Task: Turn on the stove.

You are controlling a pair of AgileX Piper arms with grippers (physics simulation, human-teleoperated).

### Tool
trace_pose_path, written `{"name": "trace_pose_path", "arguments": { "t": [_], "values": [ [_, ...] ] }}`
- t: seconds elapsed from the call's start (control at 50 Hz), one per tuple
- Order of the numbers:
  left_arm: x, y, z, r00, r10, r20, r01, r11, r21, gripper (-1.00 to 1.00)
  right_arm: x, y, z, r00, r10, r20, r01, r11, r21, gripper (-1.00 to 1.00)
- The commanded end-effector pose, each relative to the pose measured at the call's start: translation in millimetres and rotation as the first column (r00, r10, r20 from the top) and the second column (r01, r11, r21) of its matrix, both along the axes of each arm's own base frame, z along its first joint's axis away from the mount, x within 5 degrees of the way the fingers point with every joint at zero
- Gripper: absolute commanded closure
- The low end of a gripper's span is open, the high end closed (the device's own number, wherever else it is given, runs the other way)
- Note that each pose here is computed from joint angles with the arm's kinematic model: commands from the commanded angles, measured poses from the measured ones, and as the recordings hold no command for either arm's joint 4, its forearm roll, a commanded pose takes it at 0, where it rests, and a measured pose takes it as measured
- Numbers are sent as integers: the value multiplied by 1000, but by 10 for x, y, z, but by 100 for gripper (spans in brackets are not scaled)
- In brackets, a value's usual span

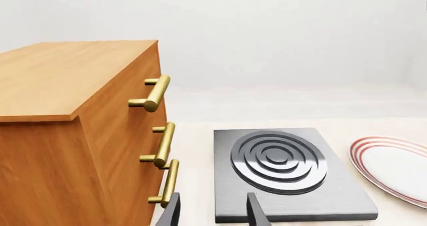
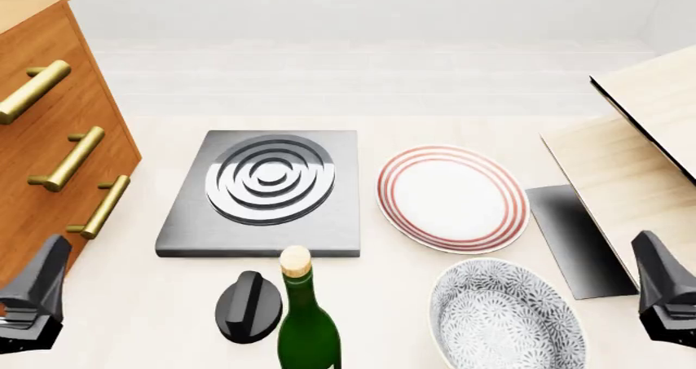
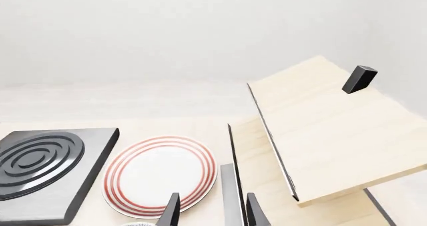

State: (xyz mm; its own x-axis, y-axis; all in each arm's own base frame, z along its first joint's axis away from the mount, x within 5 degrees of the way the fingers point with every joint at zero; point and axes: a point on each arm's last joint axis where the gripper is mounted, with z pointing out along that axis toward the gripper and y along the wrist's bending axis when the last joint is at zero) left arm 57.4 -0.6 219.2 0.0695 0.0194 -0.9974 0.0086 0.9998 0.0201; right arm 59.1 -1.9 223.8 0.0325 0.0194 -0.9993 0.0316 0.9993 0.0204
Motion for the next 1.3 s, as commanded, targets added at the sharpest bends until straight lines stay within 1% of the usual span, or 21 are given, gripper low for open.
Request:
{"name": "trace_pose_path", "arguments": {
  "t": [0.02, 0.1, 0.16, 0.24, 0.34, 0.36, 0.38, 0.52, 0.54, 0.68, 0.74, 0.78, 0.8, 0.82, 0.88, 0.9, 0.94, 1.0, 1.04, 1.08, 1.3],
  "values": [
    [-17, -12, -28, 1000, -22, 22, 22, 1000, -3, -100, -9, 17, -102, 999, 26, 40, -24, 998, -52, -100],
    [-44, -25, 103, 998, -53, 31, 55, 996, -64, -100, 0, 20, -105, 999, 31, 39, -28, 998, -65, -100],
    [-66, -56, 164, 993, -114, 15, 115, 992, -53, -100, 2, 20, -104, 999, 31, 39, -28, 997, -68, -100],
    [-110, -63, 299, 989, -147, -25, 142, 980, -141, -100, 1, 19, -103, 999, 30, 41, -27, 997, -69, -100],
    [-122, -75, 469, 983, -175, -48, 167, 975, -144, -100, 0, 19, -101, 999, 31, 42, -28, 997, -68, -100],
    [-155, -84, 580, 978, -208, -24, 203, 970, -133, -100, -3, 19, -100, 999, 29, 43, -26, 998, -65, -100],
    [-22, -142, 688, 964, -257, -60, 249, 961, -124, -100, 3, 20, -98, 999, 32, 42, -29, 998, -61, -100],
    [309, -273, 696, 939, -300, -168, 269, 945, -185, -100, -3, 23, -96, 998, 37, 46, -34, 997, -66, -100],
    [438, -340, 718, 925, -321, -206, 281, 939, -198, -100, 1, 24, -99, 998, 38, 45, -35, 997, -62, -100],
    [674, -445, 711, 900, -334, -279, 269, 931, -248, -100, -1, 25, -98, 998, 40, 45, -37, 997, -66, -100],
    [826, -560, 634, 865, -360, -349, 279, 924, -262, -100, -2, 26, -98, 998, 42, 44, -39, 997, -61, -100],
    [869, -640, 646, 848, -392, -357, 304, 911, -277, -100, -4, 28, -95, 998, 46, 45, -43, 998, -55, -100],
    [924, -666, 601, 838, -392, -378, 274, 904, -329, -100, -4, 28, -93, 998, 46, 45, -43, 997, -56, -100],
    [963, -688, 592, 833, -393, -390, 271, 903, -333, -100, -7, 28, -90, 998, 45, 49, -42, 997, -59, -100],
    [1015, -730, 602, 827, -398, -397, 286, 906, -313, -100, -16, 29, -83, 997, 47, 55, -44, 997, -59, -100],
    [1066, -770, 544, 810, -400, -429, 277, 906, -320, -100, -13, 29, -91, 997, 47, 53, -44, 997, -60, -100],
    [1109, -785, 559, 813, -396, -426, 289, 911, -296, -100, -14, 28, -89, 997, 46, 55, -43, 997, -60, -100],
    [1200, -902, 440, 780, -414, -469, 306, 907, -290, -100, -12, 29, -88, 997, 47, 53, -44, 997, -60, -100],
    [1237, -904, 410, 780, -406, -476, 305, 911, -276, -100, -11, 29, -88, 997, 48, 53, -45, 997, -60, -100],
    [1292, -994, 352, 756, -419, -503, 317, 907, -279, -100, -10, 30, -92, 997, 50, 51, -47, 997, -60, -100],
    [1544, -963, 195, 758, -357, -545, 272, 934, -234, -100, 0, 34, -88, 997, 55, 47, -51, 996, -67, -100]
  ]
}}
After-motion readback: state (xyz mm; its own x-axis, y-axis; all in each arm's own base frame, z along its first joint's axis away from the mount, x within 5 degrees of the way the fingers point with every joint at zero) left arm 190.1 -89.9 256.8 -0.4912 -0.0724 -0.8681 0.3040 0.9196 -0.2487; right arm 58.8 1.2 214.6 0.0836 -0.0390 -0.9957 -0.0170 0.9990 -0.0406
